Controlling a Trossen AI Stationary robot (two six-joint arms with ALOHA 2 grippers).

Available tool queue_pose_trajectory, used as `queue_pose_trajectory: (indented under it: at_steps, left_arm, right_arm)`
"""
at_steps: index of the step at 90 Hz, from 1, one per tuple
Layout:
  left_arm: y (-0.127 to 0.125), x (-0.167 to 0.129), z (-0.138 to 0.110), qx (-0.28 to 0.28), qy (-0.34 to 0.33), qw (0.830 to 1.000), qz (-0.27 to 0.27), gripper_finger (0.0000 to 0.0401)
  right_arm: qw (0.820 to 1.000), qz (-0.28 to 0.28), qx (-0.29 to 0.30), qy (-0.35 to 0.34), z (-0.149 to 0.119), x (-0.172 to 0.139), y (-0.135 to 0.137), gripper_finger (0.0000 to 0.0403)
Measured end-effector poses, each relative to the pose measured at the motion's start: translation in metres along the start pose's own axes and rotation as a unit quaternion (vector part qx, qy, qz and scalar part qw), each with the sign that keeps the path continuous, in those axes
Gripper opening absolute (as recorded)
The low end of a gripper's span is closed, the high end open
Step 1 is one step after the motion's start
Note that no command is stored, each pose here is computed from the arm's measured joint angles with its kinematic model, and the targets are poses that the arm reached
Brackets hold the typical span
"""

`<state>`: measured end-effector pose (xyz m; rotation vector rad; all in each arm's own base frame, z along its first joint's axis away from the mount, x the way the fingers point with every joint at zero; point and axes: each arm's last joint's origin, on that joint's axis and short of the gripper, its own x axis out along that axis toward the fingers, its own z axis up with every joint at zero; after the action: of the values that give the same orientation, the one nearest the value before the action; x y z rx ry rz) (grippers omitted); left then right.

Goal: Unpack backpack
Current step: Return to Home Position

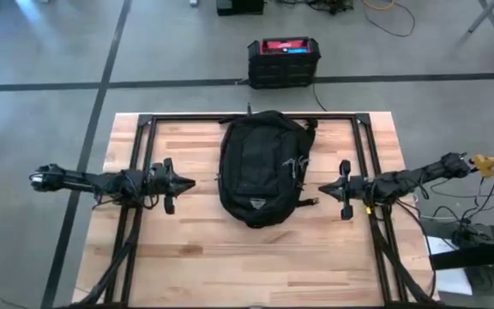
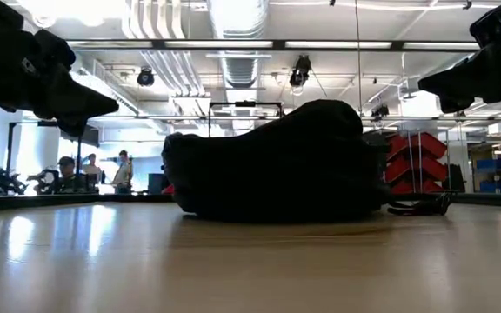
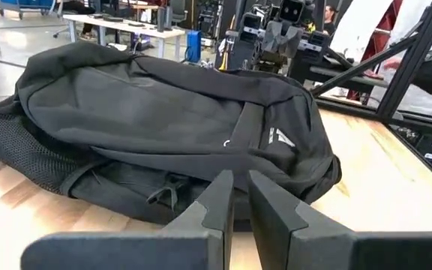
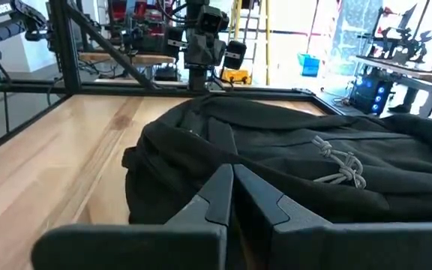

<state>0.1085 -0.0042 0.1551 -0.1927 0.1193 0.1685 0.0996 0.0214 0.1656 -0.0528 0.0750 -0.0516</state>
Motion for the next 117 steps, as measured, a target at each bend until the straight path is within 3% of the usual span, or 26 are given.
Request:
queue_pose_trajectory:
  at_steps: [117]
  left_arm:
    - [0.0002, 0.0041, -0.0059, 0.009, 0.033, 0.999, 0.007, 0.0025]
  right_arm:
    - [1.000, 0.000, 0.000, -0.001, 0.0005, -0.0001, 0.0000, 0.0000]
